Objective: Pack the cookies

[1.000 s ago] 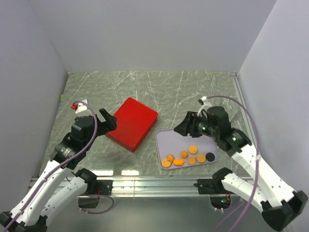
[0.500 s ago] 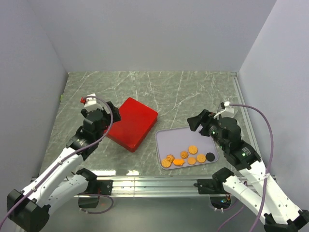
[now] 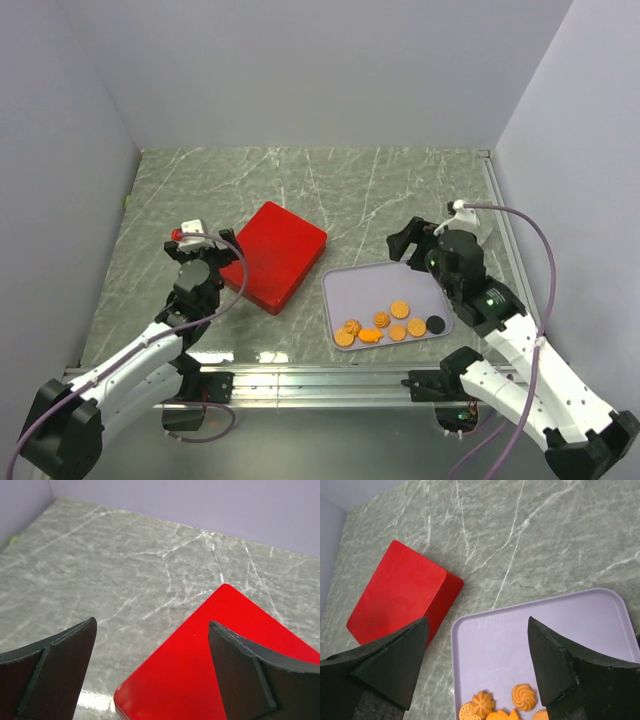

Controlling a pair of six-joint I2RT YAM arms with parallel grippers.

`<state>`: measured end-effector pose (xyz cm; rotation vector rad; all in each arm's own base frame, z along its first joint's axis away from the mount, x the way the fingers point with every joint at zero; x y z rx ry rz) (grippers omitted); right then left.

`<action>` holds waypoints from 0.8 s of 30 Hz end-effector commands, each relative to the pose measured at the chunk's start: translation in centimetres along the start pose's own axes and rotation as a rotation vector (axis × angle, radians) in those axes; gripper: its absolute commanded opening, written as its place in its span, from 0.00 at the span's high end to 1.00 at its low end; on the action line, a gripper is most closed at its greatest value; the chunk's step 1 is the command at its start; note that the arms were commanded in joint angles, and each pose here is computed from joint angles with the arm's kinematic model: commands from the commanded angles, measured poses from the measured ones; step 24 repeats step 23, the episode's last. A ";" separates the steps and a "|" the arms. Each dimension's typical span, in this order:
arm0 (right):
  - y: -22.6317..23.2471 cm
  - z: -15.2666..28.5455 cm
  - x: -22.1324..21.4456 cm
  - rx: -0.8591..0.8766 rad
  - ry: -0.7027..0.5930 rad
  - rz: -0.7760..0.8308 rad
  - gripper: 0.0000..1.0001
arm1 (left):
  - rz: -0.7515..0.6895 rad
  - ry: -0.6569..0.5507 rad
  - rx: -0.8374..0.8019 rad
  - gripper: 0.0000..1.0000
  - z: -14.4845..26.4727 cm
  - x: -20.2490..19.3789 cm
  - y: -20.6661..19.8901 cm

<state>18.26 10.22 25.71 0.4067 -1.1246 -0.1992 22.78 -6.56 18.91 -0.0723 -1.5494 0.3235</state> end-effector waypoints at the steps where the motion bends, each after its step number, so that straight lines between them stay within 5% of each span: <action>1: 1.5 -0.7 2.5 0.027 -0.070 0.023 0.14 | 0.003 -0.122 -0.009 0.01 -0.6 1.3 -0.2; 24: 3.5 -3.1 3.3 0.063 0.059 0.128 0.14 | 0.010 -0.106 0.130 0.01 -3.6 -2.6 5.7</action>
Point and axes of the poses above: each gripper's point midway between its finger pads, its own z axis back along the fingers, its own y axis along the line the jaws close on, x = y × z, the point moved 8 cm from there along z, back along the fingers, and after that the axes turned 3 degrees about z, right-handed, at the moved point
